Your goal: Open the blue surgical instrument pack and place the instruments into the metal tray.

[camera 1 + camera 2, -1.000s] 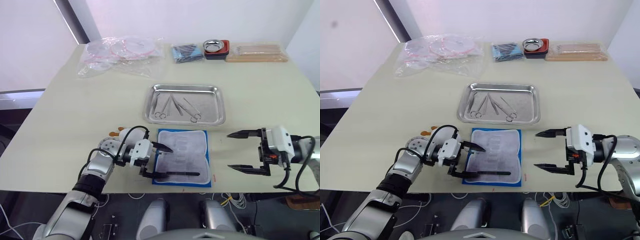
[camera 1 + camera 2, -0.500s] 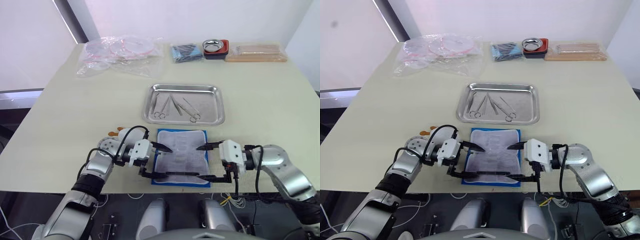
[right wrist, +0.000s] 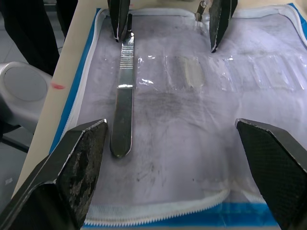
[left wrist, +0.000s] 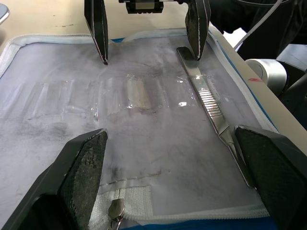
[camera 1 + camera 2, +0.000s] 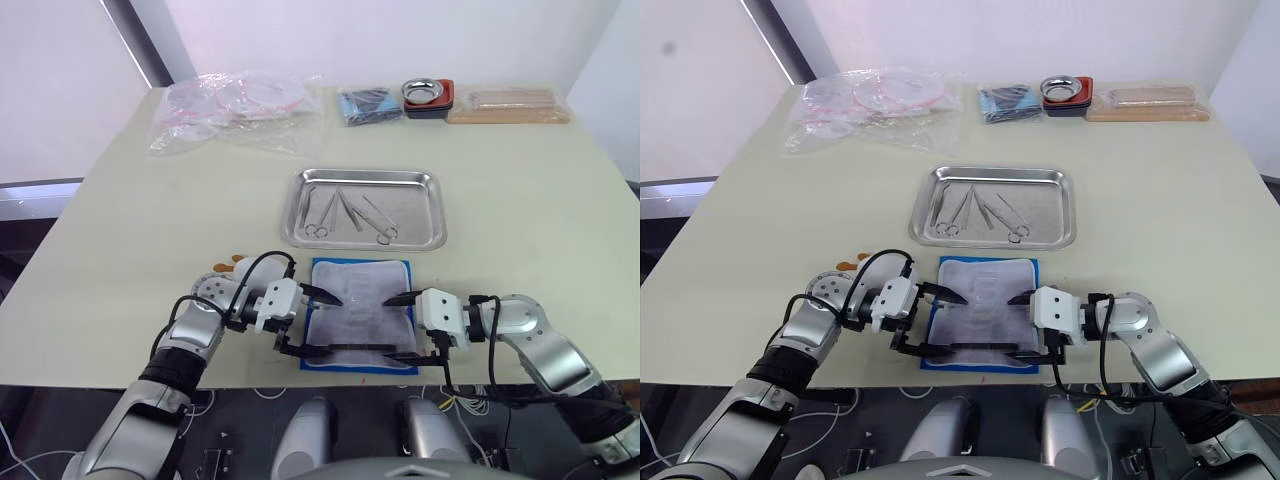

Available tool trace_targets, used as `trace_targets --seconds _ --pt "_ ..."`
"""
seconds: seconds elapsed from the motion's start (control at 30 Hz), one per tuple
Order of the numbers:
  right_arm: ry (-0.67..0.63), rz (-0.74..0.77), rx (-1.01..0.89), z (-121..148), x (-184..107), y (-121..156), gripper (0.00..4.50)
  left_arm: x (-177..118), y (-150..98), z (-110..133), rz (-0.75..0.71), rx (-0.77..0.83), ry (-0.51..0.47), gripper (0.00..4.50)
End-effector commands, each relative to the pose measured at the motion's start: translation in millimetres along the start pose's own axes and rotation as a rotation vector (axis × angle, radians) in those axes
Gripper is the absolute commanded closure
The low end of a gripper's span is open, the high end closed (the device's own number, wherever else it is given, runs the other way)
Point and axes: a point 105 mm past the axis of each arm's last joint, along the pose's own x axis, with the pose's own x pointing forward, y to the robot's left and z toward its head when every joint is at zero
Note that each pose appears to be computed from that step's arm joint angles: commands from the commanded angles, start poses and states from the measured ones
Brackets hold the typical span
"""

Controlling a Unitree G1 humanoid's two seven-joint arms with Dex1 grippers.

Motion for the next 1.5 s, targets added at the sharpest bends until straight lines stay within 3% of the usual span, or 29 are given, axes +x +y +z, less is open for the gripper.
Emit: trace_targets --seconds 0.03,0.23,0.8,1.5 --pt "0.056 0.054 0.002 -14 2 9 1.68 -4 -23 -36 -0.052 -0.146 0.131 0.00" --pt "0.046 0.088 0.013 -14 -1 16 4.48 -5 -23 -36 -0.048 -0.147 0.133 0.00" --pt "0.011 0.056 -0.117 25 -8 3 4.48 -2 -22 -37 -0.049 -0.143 0.133 0.00" --pt "0.104 0.021 -0.126 23 -33 3 4.48 2 -22 -38 -0.049 -0.144 0.128 0.00"
